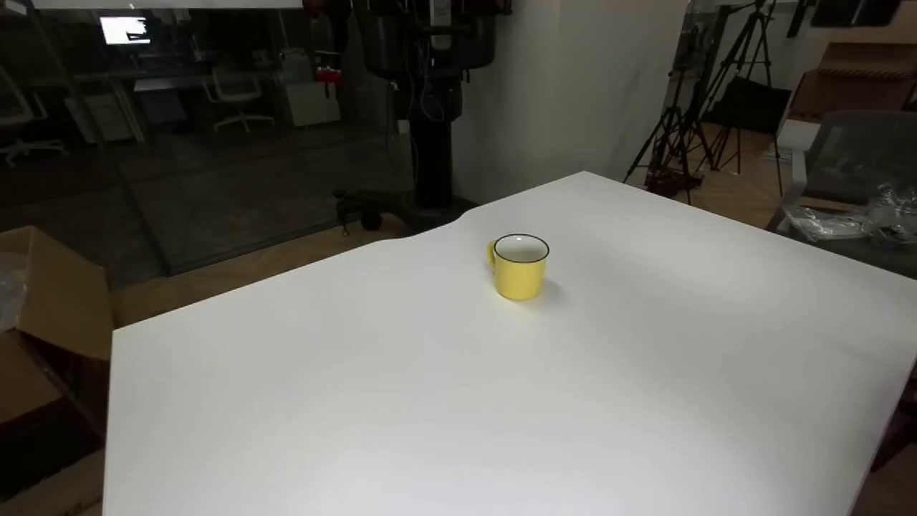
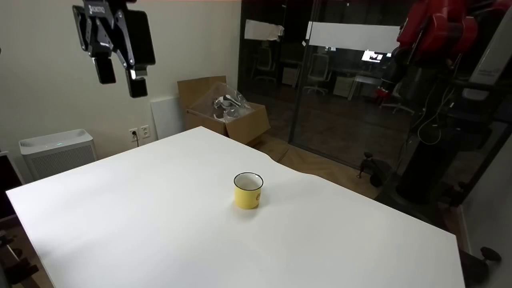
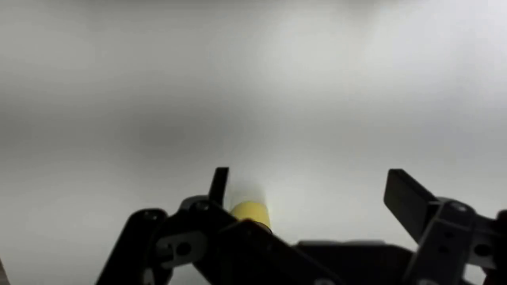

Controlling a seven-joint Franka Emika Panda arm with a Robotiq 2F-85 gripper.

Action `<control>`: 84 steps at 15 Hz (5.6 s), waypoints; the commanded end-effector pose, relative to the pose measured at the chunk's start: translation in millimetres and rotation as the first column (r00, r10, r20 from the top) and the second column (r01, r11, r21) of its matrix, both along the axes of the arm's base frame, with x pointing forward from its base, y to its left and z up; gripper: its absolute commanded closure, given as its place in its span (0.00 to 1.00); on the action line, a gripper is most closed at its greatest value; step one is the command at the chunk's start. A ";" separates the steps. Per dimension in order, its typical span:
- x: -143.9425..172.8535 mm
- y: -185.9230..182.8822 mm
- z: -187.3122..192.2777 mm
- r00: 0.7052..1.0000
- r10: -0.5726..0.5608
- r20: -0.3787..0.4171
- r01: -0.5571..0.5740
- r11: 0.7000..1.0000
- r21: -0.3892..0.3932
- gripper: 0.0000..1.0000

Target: Move the mug forward

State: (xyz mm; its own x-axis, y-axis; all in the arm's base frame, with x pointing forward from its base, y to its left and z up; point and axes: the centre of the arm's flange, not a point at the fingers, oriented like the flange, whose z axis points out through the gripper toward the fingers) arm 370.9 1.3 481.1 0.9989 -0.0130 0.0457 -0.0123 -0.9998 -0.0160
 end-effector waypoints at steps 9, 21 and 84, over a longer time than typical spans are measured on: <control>121.3 -61.8 -82.9 0.992 -0.075 0.102 0.081 0.995 -0.062 0.00; 195.0 -65.7 -106.3 0.978 -0.198 0.058 0.198 0.980 0.005 0.00; 321.5 7.2 -351.6 0.962 -0.222 -0.159 0.230 0.973 0.036 0.89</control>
State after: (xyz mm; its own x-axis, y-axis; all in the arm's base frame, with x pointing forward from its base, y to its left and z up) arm 692.4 8.5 129.5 0.9647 -0.2372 -0.1144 -0.2440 -0.9685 -0.0502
